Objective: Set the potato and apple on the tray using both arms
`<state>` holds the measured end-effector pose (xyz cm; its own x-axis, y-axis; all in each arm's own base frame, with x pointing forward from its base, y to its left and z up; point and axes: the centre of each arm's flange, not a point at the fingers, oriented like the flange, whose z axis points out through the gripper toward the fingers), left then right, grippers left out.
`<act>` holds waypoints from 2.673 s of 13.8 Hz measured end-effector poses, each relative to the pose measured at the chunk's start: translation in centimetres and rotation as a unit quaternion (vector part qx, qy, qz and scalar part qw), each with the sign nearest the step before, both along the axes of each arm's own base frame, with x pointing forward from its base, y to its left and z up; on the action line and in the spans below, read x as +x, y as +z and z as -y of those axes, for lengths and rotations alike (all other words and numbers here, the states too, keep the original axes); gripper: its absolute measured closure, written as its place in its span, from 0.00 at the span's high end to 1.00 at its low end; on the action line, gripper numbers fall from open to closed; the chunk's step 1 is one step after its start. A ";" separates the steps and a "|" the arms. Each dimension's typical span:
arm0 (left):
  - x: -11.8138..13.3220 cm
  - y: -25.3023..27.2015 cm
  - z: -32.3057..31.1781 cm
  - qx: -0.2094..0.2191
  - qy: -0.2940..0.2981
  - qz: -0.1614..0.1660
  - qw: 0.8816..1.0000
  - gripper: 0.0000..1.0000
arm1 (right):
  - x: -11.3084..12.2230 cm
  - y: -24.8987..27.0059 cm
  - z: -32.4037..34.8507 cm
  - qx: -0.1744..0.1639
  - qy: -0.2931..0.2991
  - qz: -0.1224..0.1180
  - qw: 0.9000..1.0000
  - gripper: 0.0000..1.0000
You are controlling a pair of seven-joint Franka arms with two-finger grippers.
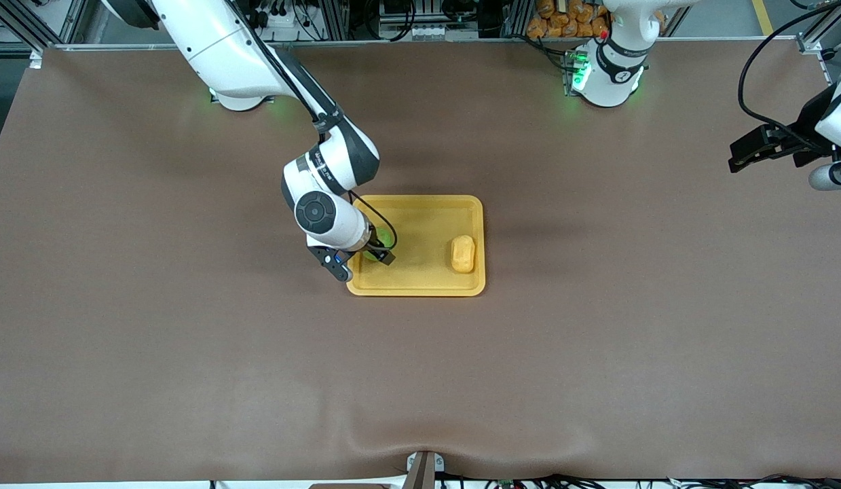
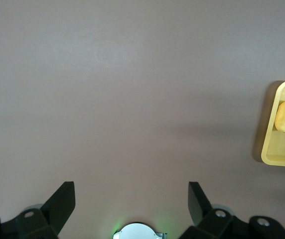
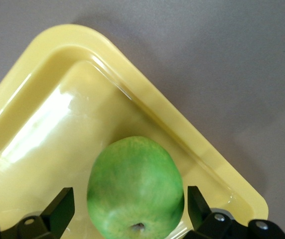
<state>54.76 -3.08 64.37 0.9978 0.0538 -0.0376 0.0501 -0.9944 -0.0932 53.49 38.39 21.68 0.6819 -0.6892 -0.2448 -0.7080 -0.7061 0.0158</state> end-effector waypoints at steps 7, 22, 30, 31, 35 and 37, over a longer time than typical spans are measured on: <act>-0.4 0.1 -0.3 0.001 0.003 -0.001 1.000 1.00 | 1.9 2.7 0.6 -0.009 0.001 -0.024 1.000 1.00; -0.8 0.1 2.6 -0.010 -0.029 -0.002 1.000 1.00 | 6.5 14.8 7.4 -0.067 0.008 -0.061 0.996 1.00; -0.9 0.1 2.5 -0.012 -0.033 -0.008 0.999 1.00 | 9.0 22.9 13.9 -0.056 0.076 -0.056 0.994 1.00; -1.0 0.1 2.5 -0.012 -0.033 -0.009 0.999 1.00 | 9.2 24.1 15.1 -0.052 0.081 -0.050 0.994 1.00; -1.4 0.5 2.3 -0.011 -0.031 -0.011 0.999 1.00 | 8.8 29.0 18.2 -0.051 0.125 -0.013 0.991 1.00; -1.5 0.6 2.3 -0.011 -0.030 -0.010 0.999 1.00 | 8.4 31.2 21.0 -0.045 0.147 -0.011 0.988 1.00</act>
